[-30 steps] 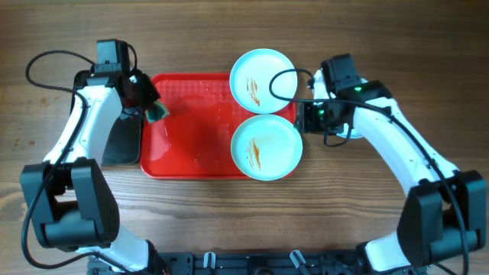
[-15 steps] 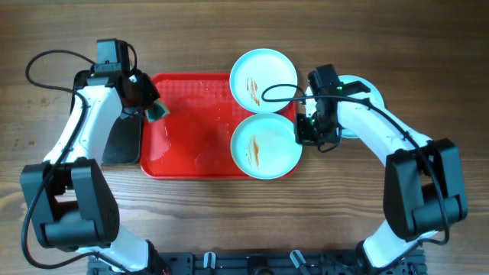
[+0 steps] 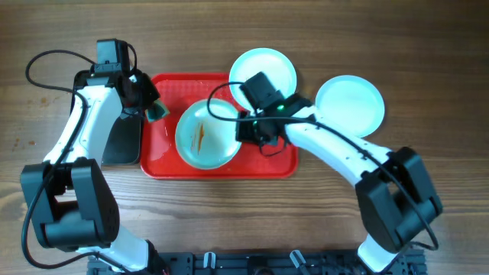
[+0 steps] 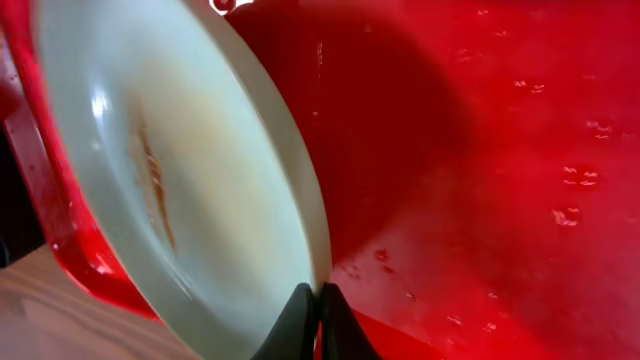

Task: Clean dirty plates on tray and stack at the side
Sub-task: 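Grasp the lower-right sauced plate rim with the right gripper, pull it left, then scrub the held plate with the sponge in the left gripper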

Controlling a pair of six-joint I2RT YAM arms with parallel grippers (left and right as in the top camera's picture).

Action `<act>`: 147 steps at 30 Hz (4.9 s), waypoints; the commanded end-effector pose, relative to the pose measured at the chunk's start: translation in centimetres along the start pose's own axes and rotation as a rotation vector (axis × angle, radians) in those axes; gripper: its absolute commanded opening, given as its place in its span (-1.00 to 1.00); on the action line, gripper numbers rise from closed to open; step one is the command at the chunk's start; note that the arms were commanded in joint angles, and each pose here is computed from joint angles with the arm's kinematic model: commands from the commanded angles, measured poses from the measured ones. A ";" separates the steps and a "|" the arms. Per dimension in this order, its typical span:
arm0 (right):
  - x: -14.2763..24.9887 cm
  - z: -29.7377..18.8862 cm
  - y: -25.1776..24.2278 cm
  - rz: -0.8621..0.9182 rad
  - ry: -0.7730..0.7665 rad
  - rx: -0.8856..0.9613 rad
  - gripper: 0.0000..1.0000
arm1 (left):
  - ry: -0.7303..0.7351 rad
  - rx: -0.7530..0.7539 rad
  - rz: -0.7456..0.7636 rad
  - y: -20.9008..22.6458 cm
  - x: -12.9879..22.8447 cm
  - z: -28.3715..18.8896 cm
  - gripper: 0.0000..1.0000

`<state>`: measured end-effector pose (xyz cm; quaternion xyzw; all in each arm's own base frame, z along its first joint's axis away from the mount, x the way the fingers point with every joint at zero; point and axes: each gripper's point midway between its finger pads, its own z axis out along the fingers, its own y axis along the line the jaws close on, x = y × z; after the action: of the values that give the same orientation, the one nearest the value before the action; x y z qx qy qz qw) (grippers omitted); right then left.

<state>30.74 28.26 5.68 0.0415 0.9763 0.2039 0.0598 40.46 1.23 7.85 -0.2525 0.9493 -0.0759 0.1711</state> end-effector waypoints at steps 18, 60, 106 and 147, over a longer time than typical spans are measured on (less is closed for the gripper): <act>0.0 4.8 0.3 -0.107 0.143 0.051 -0.70 | -0.017 0.029 0.014 -0.9 -0.5 0.2 -0.92; -5.2 7.5 0.4 -0.044 -0.072 0.052 -0.91 | 0.323 0.217 0.651 -5.7 9.8 5.6 -0.92; -4.9 7.5 0.9 -0.054 -0.056 0.025 -0.91 | 0.483 0.448 0.783 -6.5 13.9 3.0 -0.92; -5.0 7.5 0.9 -0.058 -0.058 0.023 -0.91 | 0.062 -0.324 0.207 1.6 3.6 6.0 -0.92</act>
<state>36.52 32.09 0.72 0.0123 0.9740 0.2046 0.0967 40.40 -5.39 1.54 -0.0515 0.9903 -0.0579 0.1150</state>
